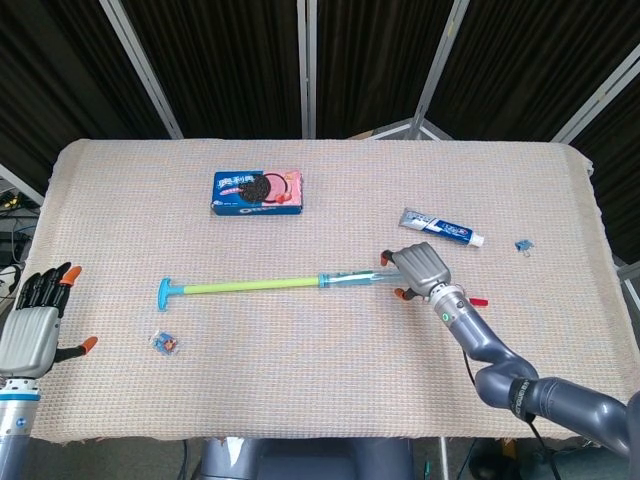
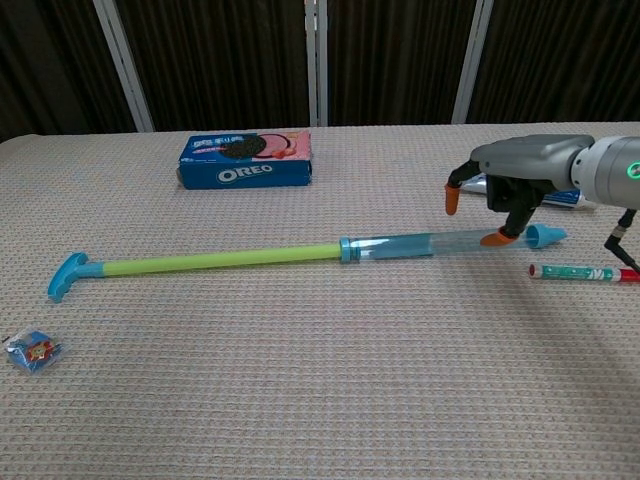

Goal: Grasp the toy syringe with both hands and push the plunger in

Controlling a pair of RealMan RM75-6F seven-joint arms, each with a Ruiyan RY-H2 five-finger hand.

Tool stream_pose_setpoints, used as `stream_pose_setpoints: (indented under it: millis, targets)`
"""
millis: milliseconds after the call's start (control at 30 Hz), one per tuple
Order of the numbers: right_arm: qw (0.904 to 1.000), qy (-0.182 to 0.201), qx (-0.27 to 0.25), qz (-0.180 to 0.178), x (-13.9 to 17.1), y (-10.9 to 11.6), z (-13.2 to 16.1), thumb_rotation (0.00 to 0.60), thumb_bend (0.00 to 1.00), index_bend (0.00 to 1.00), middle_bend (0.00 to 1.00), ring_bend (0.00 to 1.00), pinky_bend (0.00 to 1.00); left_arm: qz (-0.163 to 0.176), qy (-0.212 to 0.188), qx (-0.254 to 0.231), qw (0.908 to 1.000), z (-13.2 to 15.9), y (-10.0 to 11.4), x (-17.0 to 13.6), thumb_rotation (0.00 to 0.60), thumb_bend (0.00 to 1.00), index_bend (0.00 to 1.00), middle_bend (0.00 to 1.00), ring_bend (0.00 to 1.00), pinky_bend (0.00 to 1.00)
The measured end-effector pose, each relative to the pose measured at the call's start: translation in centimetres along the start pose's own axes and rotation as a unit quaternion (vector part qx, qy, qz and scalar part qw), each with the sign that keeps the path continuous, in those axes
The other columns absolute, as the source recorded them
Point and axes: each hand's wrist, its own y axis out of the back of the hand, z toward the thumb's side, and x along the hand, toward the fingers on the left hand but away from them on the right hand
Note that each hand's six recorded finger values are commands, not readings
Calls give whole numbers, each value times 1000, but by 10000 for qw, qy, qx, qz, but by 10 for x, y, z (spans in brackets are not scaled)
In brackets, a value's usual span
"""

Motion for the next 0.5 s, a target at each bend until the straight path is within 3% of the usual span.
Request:
stream_pose_setpoints:
  millis: [500]
  targets:
    - [9988,-322,353,78,-14,-17,-14,600,247,431,1000,1000,1000,-83,-3,24,10000,1,-4,1,600,0,0,0,0,0]
